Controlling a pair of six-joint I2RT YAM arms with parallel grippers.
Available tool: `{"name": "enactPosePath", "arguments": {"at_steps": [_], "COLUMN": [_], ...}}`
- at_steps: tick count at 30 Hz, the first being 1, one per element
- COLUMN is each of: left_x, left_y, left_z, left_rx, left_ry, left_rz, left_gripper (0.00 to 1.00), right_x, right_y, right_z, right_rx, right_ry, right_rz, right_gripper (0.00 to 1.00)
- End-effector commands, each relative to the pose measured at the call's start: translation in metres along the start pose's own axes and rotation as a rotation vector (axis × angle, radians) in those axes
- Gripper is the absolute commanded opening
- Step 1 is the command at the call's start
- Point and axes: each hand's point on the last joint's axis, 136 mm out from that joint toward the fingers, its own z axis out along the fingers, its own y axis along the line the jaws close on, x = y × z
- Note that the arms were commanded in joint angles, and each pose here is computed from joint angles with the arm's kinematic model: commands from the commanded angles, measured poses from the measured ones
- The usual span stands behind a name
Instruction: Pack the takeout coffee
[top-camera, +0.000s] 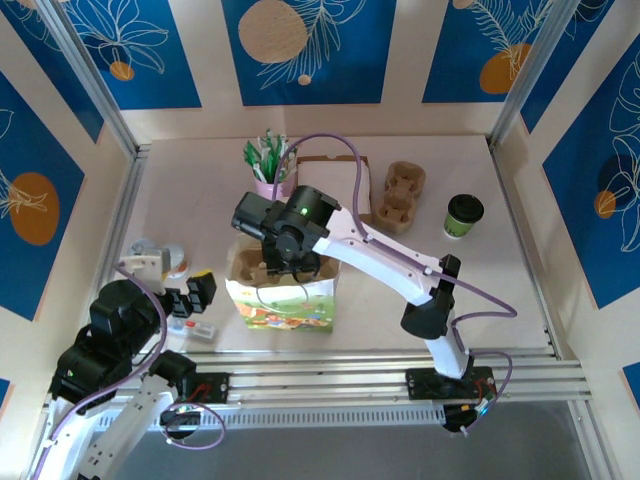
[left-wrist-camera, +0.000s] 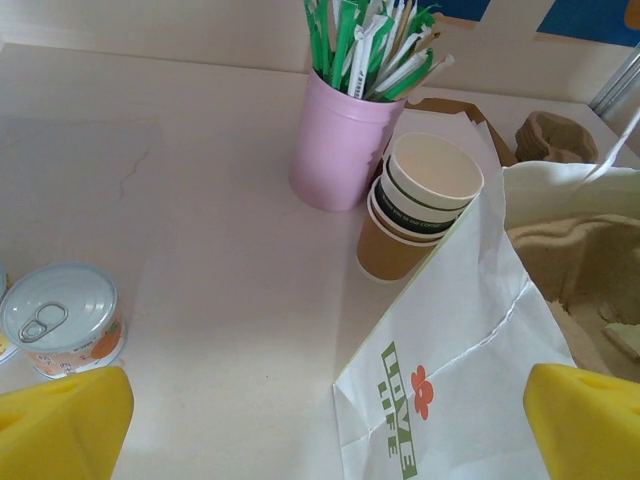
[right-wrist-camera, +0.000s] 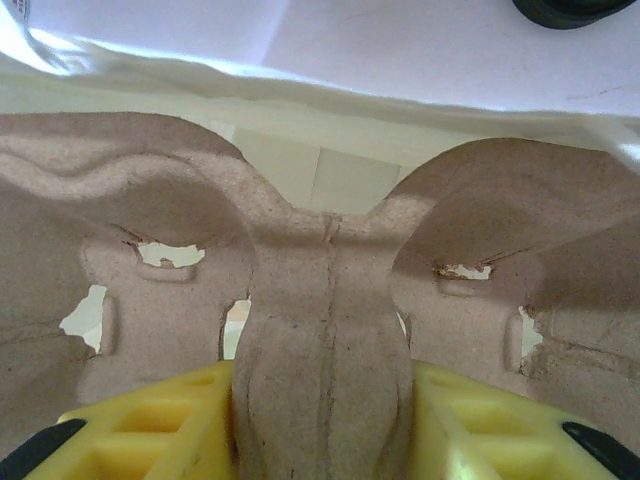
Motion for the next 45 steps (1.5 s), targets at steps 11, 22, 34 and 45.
{"name": "enactPosePath", "arguments": {"at_steps": [11,22,34,45], "left_x": [-0.001,-0.001,0.002,0.005], "left_y": [-0.009,-0.011,-0.016,-0.021], "left_z": [0.006,0.006,0.009,0.012], "left_rx": [0.043,0.052,0.077,0.103], "left_ry": [0.004,0.007,0.025,0.047], "left_rz": [0.033,0.037,0.044,0.052], "left_gripper": [1.00,1.00,1.00,1.00], "right_x": [-0.009,-0.013,-0.018,-0.018], "right_y": [-0.007,-0.010,-0.023,-0.037], "right_z": [-0.015,-0.027,-0.019,0.003], "right_rx": [-0.003,-0.052,-0.036,0.067], "right_ry": [-0.072,-0.095,-0.096,-0.085], "right_rz": [0.049,0.093,0.160,0.243], "right_gripper": [0.43,0.42,0.42,0.42]}}
